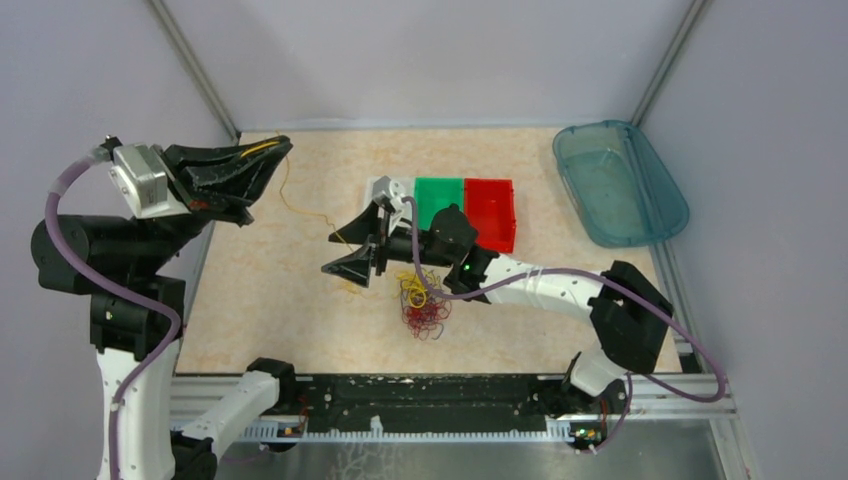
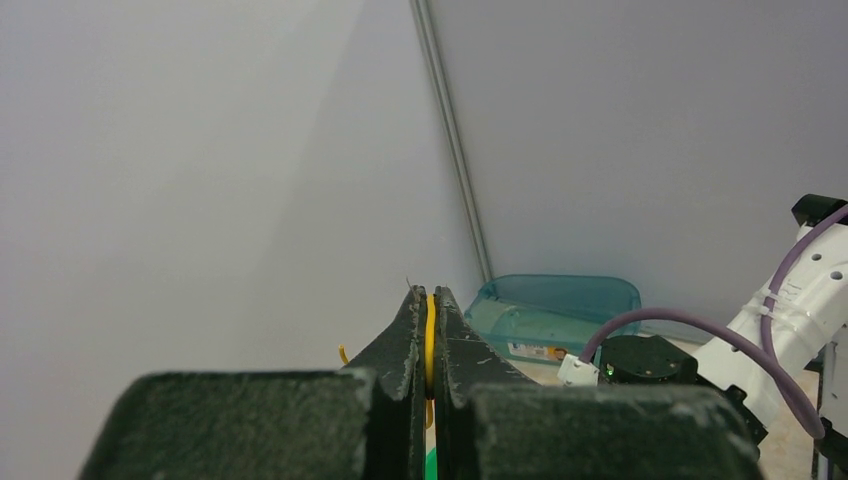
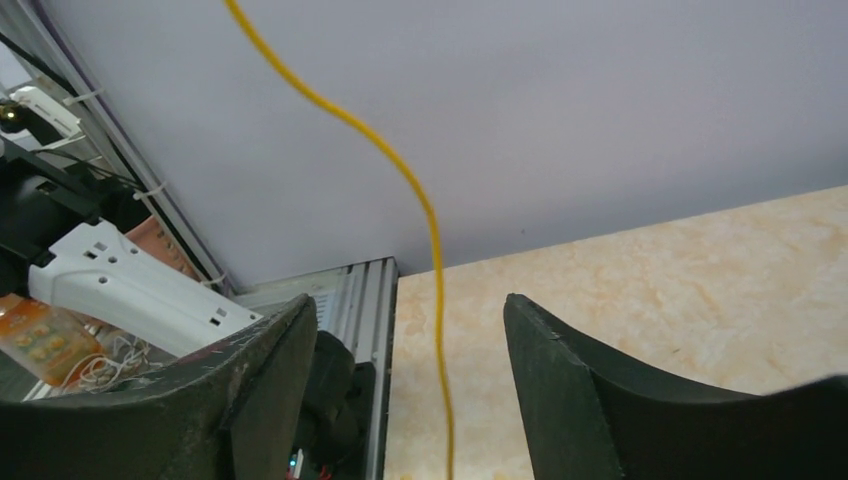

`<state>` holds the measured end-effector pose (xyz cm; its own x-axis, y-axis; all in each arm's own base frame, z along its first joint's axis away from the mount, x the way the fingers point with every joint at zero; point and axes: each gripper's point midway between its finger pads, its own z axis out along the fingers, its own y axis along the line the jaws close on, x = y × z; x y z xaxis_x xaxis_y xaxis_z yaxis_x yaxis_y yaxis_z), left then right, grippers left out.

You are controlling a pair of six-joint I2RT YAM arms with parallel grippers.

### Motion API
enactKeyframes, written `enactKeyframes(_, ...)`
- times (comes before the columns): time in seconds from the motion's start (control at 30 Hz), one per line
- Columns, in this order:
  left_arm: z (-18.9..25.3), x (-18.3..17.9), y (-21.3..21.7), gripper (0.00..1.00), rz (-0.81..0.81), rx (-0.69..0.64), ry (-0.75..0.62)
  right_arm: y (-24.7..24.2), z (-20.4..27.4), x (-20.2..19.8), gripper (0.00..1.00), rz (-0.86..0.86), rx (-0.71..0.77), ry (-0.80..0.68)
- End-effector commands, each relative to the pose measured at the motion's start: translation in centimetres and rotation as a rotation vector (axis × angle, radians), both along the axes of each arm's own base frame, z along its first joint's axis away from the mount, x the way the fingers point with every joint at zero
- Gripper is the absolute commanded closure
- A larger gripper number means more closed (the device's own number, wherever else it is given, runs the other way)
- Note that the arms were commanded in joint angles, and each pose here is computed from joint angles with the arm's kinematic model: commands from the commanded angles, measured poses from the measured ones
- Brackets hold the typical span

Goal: Untangle the cables
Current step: Untie the cable.

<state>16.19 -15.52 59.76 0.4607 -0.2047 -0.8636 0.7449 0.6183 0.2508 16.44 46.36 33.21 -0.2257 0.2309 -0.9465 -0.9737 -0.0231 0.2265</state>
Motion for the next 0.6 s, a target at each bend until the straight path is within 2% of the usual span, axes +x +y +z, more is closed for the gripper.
enactKeyframes(0.0,1.2,-0.8,0.0,1.0,-0.017,-0.014,-0.018,0.4,1.1,0.1,0.35,-0.012,0.058,-0.024)
enactKeyframes(0.07,1.6,-1.0,0.1,1.0,-0.016,-0.017,-0.03,0.3,0.0,-0.1,0.43,-0.004,0.047,0.0)
enactKeyframes(0.17,2.2,-1.1,0.0,1.0,-0.021,-0.022,-0.043,0.1,-1.4,-0.6,0.62,0.02,0.038,0.038)
enactKeyframes(0.2,2.5,-1.2,0.1,1.0,-0.021,-0.024,-0.049,0.1,-2.0,-0.8,0.66,0.028,0.03,0.048)
enactKeyframes(0.43,4.6,-2.0,0.2,1.0,-0.026,-0.039,-0.09,-0.1,-6.5,-1.5,0.78,0.044,-0.021,0.131)
enactKeyframes(0.57,6.0,-2.7,0.5,1.0,-0.016,-0.05,-0.129,-0.1,-7.9,-2.0,0.79,0.052,-0.036,0.152)
